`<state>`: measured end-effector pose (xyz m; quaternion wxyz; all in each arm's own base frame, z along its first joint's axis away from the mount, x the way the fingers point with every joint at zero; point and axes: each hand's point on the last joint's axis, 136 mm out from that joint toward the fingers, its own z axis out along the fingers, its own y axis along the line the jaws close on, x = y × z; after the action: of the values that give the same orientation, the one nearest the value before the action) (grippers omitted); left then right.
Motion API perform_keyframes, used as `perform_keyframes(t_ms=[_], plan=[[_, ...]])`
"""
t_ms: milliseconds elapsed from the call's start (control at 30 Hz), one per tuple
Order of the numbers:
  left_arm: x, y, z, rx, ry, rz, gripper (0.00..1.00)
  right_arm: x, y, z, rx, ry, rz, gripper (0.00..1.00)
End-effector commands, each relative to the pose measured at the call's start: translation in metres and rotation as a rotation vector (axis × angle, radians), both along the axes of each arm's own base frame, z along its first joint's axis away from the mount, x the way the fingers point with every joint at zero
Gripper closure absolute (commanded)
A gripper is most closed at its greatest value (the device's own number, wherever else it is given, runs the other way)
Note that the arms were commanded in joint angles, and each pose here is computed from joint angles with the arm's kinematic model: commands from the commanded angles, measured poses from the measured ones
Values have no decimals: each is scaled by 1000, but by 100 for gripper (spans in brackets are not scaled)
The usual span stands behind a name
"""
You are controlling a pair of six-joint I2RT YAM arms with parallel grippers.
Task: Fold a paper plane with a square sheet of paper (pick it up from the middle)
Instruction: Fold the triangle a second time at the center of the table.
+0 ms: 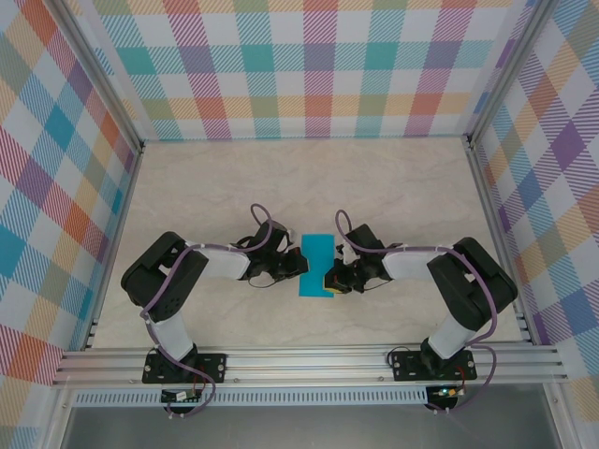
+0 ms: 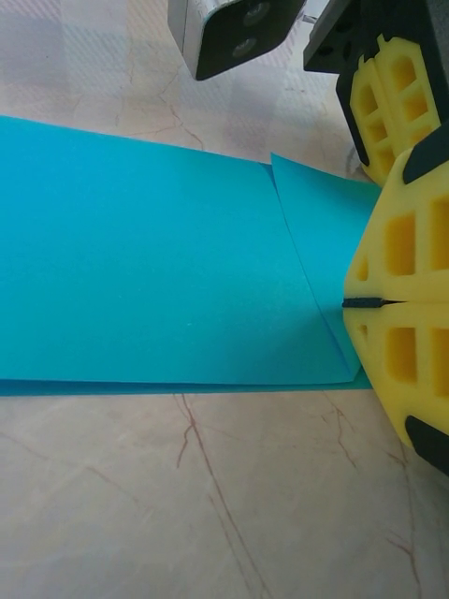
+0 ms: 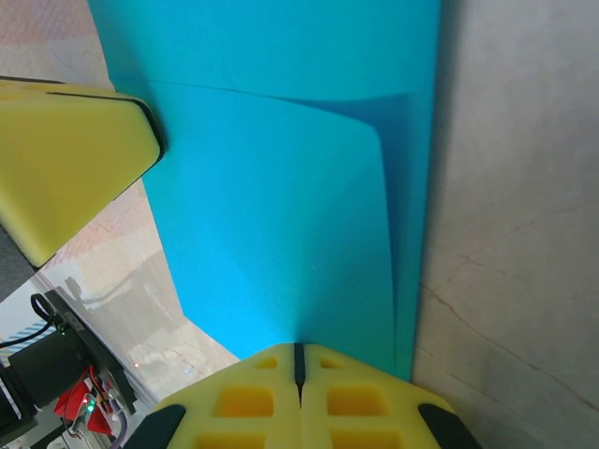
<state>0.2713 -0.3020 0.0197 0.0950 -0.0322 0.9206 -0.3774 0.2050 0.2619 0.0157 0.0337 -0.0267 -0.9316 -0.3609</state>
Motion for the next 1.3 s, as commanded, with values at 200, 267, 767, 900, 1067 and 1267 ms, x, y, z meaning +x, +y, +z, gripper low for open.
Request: perform_keyframes(t_ms=[200, 267, 767, 900, 1067, 1267], plan=[[-7, 9, -24, 78, 26, 6, 100, 10, 8, 12, -17, -6, 17, 94], [-7, 8, -24, 75, 27, 6, 100, 12, 15, 13, 1, -6, 25, 93], [-7, 6, -21, 71, 26, 0, 100, 24, 30, -5, -50, 3, 49, 93], [-7, 9, -22, 83, 24, 9, 100, 9, 15, -32, -110, 62, 47, 93], [-7, 10, -25, 90, 28, 13, 100, -3, 11, -33, -96, 83, 47, 93], [-7, 13, -29, 105, 34, 24, 100, -8, 11, -10, -42, 45, 59, 91]])
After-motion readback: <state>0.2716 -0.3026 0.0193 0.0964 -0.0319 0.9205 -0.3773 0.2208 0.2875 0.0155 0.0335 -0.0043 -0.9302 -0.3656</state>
